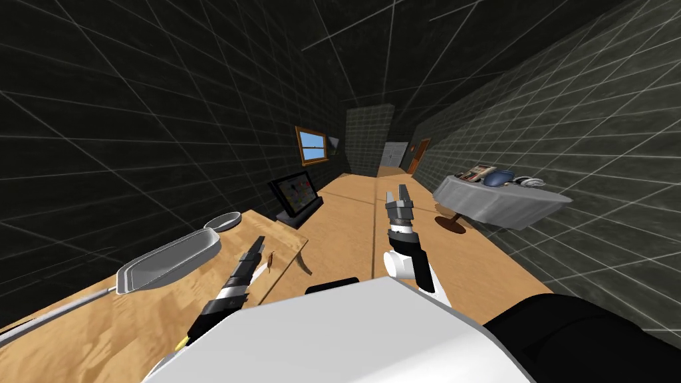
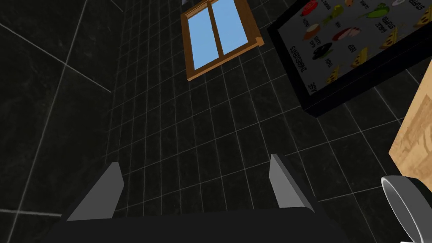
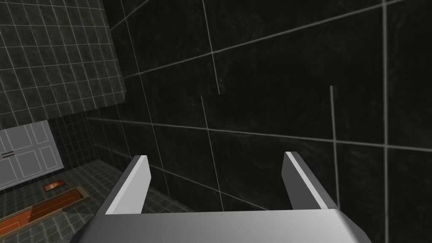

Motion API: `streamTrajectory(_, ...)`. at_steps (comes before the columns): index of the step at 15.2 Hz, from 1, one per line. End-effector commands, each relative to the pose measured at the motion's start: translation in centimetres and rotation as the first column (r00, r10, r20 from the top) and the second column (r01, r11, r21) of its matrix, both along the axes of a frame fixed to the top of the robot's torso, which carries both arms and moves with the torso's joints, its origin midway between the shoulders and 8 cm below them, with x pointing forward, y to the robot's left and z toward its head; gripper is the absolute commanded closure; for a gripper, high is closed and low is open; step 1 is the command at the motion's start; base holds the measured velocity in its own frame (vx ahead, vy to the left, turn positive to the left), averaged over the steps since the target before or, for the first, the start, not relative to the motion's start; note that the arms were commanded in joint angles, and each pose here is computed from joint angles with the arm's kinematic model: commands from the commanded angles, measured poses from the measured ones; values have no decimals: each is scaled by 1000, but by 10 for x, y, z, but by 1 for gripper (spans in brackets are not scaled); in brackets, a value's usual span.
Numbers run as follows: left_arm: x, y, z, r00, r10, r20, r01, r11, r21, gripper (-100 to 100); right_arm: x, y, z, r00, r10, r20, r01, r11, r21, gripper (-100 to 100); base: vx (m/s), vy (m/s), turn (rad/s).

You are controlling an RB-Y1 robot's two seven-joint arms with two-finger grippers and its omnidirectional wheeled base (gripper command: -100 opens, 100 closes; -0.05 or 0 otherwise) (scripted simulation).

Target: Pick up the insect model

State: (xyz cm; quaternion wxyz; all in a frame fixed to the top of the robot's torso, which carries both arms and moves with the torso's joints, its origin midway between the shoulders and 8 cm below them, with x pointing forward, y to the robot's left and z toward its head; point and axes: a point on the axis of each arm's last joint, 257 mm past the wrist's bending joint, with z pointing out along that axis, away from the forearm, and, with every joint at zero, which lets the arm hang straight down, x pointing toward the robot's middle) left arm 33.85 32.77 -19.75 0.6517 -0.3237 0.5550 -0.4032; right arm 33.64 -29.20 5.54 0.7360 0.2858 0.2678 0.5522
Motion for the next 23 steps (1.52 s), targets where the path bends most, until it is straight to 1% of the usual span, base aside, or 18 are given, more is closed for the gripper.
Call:
streamTrajectory(1, -19, 15, -31, 997, 18, -77, -14, 998, 53, -100, 0, 0, 0, 1000, 0, 0, 0, 1000, 0, 0, 104, -51, -186)
streamTrajectory(3, -33, 30, -56, 989, 36, -141, -23, 995, 93, -100, 0, 0, 0, 1000, 0, 0, 0, 1000, 0, 0, 113, -55, -162)
streamTrajectory(4, -37, 33, -68, 985, 45, -164, -30, 995, 90, -100, 0, 0, 0, 1000, 0, 0, 0, 1000, 0, 0, 129, -62, -127)
streamTrajectory(5, -37, 34, -69, 985, 46, -167, -31, 995, 90, -100, 0, 0, 0, 1000, 0, 0, 0, 1000, 0, 0, 92, -42, -42)
streamTrajectory(6, -51, 45, -83, 976, 58, -209, -31, 991, 131, -100, 0, 0, 0, 1000, 0, 0, 0, 1000, 0, 0, 103, -49, -146)
streamTrajectory(7, -55, 50, -95, 970, 67, -233, -38, 991, 129, -100, 0, 0, 0, 1000, 0, 0, 0, 1000, 0, 0, 109, -45, -144)
streamTrajectory(8, -56, 50, -97, 969, 69, -237, -39, 991, 128, -100, 0, 0, 0, 1000, 0, 0, 0, 1000, 0, 0, 73, -25, -52)
streamTrajectory(9, -70, 61, -109, 958, 81, -274, -35, 985, 169, -100, 0, 0, 0, 1000, 0, 0, 0, 1000, 0, 0, 92, -38, -155)
streamTrajectory(12, -78, 67, -123, 948, 93, -306, -43, 985, 166, -100, 0, 0, 0, 1000, 0, 0, 0, 1000, 0, 0, 70, -27, -65)
streamTrajectory(13, -96, 80, -139, 929, 110, -352, -38, 978, 204, -100, 0, 0, 0, 1000, 0, 0, 0, 1000, 0, 0, 69, -19, -101)
streamTrajectory(15, -103, 84, -148, 920, 119, -373, -44, 978, 202, -100, 0, 0, 0, 1000, 0, 0, 0, 1000, 0, 0, 87, -20, -116)
streamTrajectory(16, -119, 95, -158, 904, 132, -408, -34, 970, 240, -100, 0, 0, 0, 1000, 0, 0, 0, 1000, 0, 0, 98, -38, -190)
streamTrajectory(18, -130, 101, -171, 887, 145, -438, -42, 971, 237, -100, 0, 0, 0, 1000, 0, 0, 0, 1000, 0, 0, 100, -31, -101)
streamTrajectory(19, -149, 112, -181, 865, 160, -475, -30, 962, 271, -100, 0, 0, 0, 1000, 0, 0, 0, 1000, 0, 0, 99, -27, -161)
streamTrajectory(20, -157, 116, -190, 852, 169, -495, -35, 963, 269, -100, 0, 0, 0, 1000, 0, 0, 0, 1000, 0, 0, 113, -31, -158)
streamTrajectory(21, -159, 117, -193, 849, 172, -500, -37, 963, 268, -100, 0, 0, 0, 1000, 0, 0, 0, 1000, 0, 0, 86, -23, -30)
streamTrajectory(22, -183, 129, -205, 818, 190, -543, -24, 954, 298, -100, 0, 0, 0, 1000, 0, 0, 0, 1000, 0, 0, 107, -28, -122)
streamTrajectory(23, -191, 132, -212, 805, 198, -559, -29, 955, 296, -100, 0, 0, 0, 1000, 0, 0, 0, 1000, 0, 0, 117, -32, -148)
